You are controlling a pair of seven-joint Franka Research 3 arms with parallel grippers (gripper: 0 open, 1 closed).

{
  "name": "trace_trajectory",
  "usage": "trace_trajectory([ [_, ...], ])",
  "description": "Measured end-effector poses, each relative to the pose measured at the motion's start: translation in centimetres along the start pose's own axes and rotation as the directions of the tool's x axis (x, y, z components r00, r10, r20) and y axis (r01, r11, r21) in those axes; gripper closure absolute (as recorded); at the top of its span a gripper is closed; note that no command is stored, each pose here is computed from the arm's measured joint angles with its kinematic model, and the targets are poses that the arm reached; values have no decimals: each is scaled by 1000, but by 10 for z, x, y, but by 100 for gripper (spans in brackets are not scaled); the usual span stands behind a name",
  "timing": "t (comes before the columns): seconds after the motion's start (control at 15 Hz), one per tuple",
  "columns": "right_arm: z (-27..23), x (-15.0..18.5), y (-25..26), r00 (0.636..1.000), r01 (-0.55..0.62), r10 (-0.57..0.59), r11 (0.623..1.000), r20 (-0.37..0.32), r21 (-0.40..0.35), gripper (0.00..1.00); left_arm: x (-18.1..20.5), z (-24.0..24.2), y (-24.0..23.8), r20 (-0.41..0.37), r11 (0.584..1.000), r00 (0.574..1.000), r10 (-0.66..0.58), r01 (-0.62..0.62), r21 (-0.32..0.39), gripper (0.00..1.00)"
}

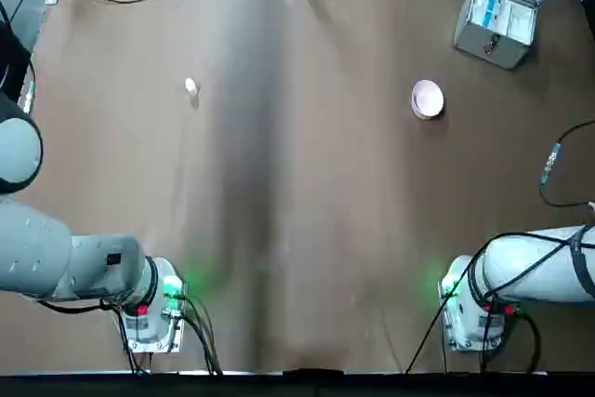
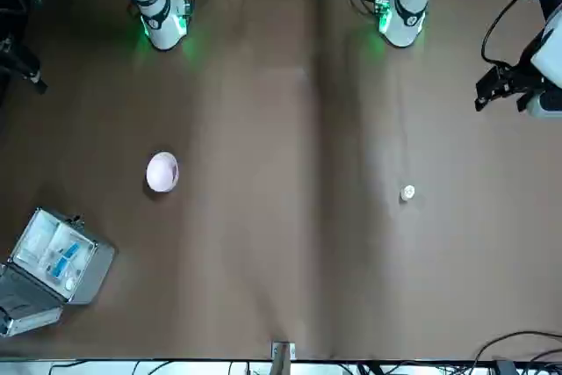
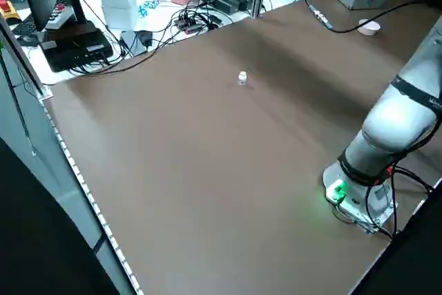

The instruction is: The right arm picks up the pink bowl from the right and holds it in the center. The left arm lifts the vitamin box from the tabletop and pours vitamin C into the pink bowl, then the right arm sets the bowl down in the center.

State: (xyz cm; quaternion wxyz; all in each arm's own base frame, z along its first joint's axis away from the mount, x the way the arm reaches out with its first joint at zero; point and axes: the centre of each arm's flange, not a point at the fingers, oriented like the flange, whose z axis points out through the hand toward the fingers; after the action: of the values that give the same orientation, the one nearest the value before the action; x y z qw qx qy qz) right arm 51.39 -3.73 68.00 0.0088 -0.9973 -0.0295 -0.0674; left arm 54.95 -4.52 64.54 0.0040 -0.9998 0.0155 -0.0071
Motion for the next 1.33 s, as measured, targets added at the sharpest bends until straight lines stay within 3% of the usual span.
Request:
trace_trajectory([
  [0.27,0,-5,1,999,-7,7,1000,44,4,1,0,0,0,0,1000,1000,2,-2,0,0],
  [0.8,3,-5,4,998,-13,12,1000,68,6,1,12,24,-3,42,1000,999,12,-12,-4,0],
  [1.0,18,0,1,994,-8,7,1000,109,9,1,31,54,-11,72,991,988,136,-135,-20,0],
  [1.07,39,7,-2,988,-3,1,1000,157,13,1,44,72,-33,72,972,969,236,-234,-33,0],
  [1.2,70,19,-4,978,0,-3,1000,209,15,1,53,86,-63,71,944,941,330,-327,-54,0],
  [1.33,107,32,-5,965,1,-5,1000,260,18,1,60,99,-97,28,905,909,415,-409,-118,0],
])
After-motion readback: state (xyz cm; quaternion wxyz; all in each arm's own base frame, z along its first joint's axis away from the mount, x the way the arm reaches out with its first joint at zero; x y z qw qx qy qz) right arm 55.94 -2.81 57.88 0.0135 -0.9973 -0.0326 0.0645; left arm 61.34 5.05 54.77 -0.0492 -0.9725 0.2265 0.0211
